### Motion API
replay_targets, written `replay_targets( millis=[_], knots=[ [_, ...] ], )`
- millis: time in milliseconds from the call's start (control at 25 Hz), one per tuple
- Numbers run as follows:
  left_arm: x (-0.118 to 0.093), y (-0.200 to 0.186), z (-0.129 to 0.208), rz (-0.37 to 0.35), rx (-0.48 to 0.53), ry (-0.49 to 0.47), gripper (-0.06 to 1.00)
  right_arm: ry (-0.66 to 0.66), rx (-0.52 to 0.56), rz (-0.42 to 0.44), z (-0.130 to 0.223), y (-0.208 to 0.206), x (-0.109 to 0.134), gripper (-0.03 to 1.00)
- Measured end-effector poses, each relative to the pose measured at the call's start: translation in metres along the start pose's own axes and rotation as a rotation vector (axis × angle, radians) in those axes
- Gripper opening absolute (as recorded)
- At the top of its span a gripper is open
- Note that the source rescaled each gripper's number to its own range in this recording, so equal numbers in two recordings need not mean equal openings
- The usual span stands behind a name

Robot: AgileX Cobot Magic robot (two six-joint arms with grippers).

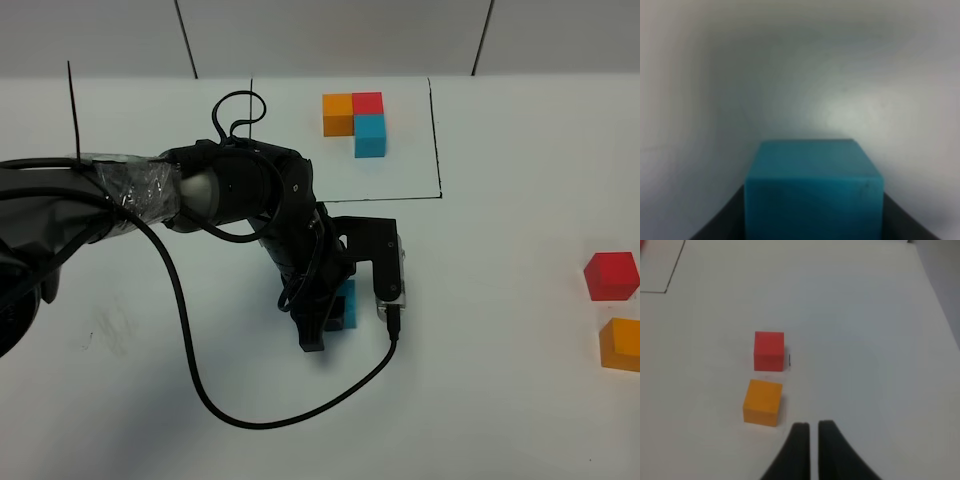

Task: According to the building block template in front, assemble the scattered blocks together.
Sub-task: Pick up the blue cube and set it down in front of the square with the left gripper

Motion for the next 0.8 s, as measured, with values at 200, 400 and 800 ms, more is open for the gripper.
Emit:
replay_targets(
  millis=[200, 400, 800],
  knots=[
    [0.0003, 0.0, -0.0004, -0.003, -0.004, -0.009, 0.54, 0.0, 0.0, 0.0, 0.0, 0.0, 0.0, 0.0],
    [0.0026, 0.0042, -0.0008, -0.019, -0.012, -0.04, 0.73, 0.0, 0.0, 0.0, 0.0, 0.0, 0.0, 0.0],
    [0.0015, -0.0025, -0.0047, -0.035, -0.027, -0.042, 0.89, 0.0, 0.0, 0.0, 0.0, 0.0, 0.0, 0.0]
  ],
)
Point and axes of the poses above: a point on each arm's last joint axis where the gripper is mounted, y pointing out along that axis toward the gripper, x along the wrist's bending axis when the last joint is at zero, z = x × y, the point moved 2 cm from there along y, pointing out along that axis toward the gripper, and after that the axes turned 10 degrees about -y, right-handed, at the moved point
